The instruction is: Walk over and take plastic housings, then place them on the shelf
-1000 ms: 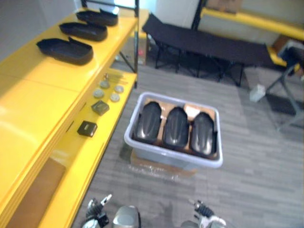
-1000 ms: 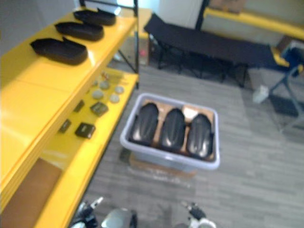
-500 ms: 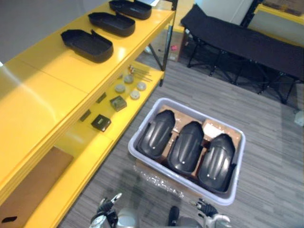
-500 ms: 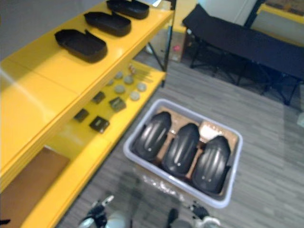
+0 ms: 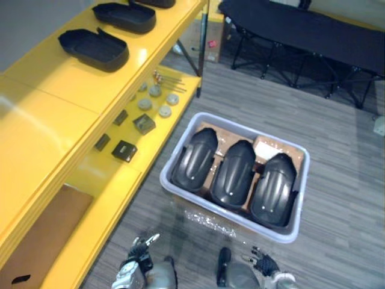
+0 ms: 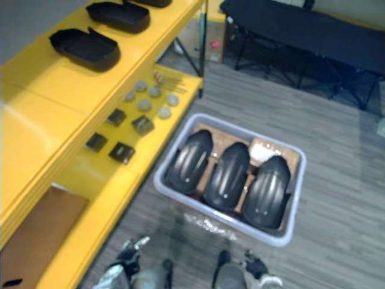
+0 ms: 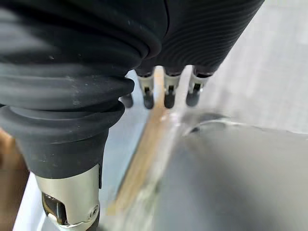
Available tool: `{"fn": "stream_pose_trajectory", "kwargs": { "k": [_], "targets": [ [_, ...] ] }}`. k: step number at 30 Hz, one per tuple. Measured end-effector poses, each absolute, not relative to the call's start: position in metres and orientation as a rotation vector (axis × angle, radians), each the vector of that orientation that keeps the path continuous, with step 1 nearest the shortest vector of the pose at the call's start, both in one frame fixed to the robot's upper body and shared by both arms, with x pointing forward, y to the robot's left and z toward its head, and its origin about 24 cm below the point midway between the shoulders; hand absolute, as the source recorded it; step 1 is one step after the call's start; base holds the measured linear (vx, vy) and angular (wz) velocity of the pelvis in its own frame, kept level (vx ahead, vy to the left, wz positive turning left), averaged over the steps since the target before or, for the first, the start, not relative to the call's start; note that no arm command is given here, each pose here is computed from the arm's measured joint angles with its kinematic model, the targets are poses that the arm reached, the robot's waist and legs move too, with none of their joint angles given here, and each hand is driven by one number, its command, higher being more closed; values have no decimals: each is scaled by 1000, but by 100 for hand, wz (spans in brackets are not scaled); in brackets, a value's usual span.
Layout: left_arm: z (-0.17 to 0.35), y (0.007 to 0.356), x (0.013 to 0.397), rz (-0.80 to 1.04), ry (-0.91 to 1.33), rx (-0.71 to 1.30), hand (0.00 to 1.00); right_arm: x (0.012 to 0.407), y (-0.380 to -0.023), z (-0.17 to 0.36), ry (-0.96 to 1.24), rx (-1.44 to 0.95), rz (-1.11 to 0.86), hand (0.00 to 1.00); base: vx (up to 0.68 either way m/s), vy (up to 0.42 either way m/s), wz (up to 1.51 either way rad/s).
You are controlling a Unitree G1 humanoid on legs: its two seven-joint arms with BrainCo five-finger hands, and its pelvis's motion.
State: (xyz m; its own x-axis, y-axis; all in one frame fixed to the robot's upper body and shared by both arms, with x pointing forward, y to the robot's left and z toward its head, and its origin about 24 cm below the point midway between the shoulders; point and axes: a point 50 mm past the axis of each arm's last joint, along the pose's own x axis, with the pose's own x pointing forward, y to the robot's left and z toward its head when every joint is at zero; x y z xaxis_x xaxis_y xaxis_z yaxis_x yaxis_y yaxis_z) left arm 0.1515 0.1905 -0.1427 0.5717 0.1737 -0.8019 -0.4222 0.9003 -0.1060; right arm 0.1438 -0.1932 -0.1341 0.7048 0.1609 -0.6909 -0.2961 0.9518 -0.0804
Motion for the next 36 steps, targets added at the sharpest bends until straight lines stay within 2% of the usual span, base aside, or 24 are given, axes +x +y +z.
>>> {"fn": "stream_pose_trajectory", "kwargs": {
  "k": [1, 2, 3, 5, 6, 8, 11, 13, 15, 16, 17, 20, 21, 22, 24, 28, 31, 36],
  "targets": [
    [-143, 190, 151, 354, 901, -298, 0, 147, -190, -132, 727, -210, 291, 0, -73, -25, 36],
    [-144, 190, 150, 354, 911, -287, 0, 160, -172, -123, 635, -285, 462, 0, -61, -22, 31],
    [-144, 190, 149, 355, 921, -284, 0, 166, -160, -119, 590, -315, 551, 0, -76, -34, 44],
    [-145, 192, 148, 361, 929, -273, 0, 186, -107, -96, 393, -414, 896, 0, -72, -38, 56],
    [-147, 194, 145, 359, 947, -258, 0, 196, -65, -73, 230, -472, 1127, 0, -54, -35, 57],
    [-146, 201, 143, 375, 957, -242, 0, 207, -22, -39, 33, -492, 1298, 0, -23, -38, 51],
    [-142, 217, 145, 390, 944, -185, 0, 228, 22, 22, -223, -418, 1336, 0, -1, -23, 36],
    [-142, 228, 139, 407, 954, -147, 0, 246, 35, 77, -404, -307, 1231, 0, -11, 25, 14],
    [-144, 235, 127, 405, 979, -98, 0, 280, 17, 153, -613, -144, 925, 0, -61, 84, -3],
    [-145, 235, 123, 403, 987, -87, 0, 288, 8, 170, -652, -100, 840, 0, -99, 128, -17],
    [-147, 236, 113, 395, 1008, -60, 0, 300, -15, 196, -716, -10, 663, 0, -92, 107, -20],
    [-151, 238, 94, 401, 1043, -56, 0, 313, -81, 230, -827, 64, 279, 0, -55, 74, -23],
    [-151, 240, 92, 395, 1045, -43, 0, 315, -112, 235, -851, 55, 122, 0, -30, 42, -20],
    [-150, 240, 92, 393, 1044, -41, 0, 314, -118, 235, -853, 53, 92, 0, -22, 46, -28],
    [-148, 241, 94, 389, 1022, -39, 0, 313, -162, 230, -844, 33, -117, 0, -8, 31, -16],
    [-146, 238, 98, 376, 978, -50, 0, 302, -219, 217, -812, 19, -398, 0, 23, -8, -22],
    [-144, 240, 101, 365, 940, -55, 0, 285, -260, 209, -808, 41, -626, 0, 59, 5, -18],
    [-135, 247, 114, 368, 868, -29, 0, 259, -304, 192, -768, 69, -876, 0, 12, 51, -22]
  ]
}}
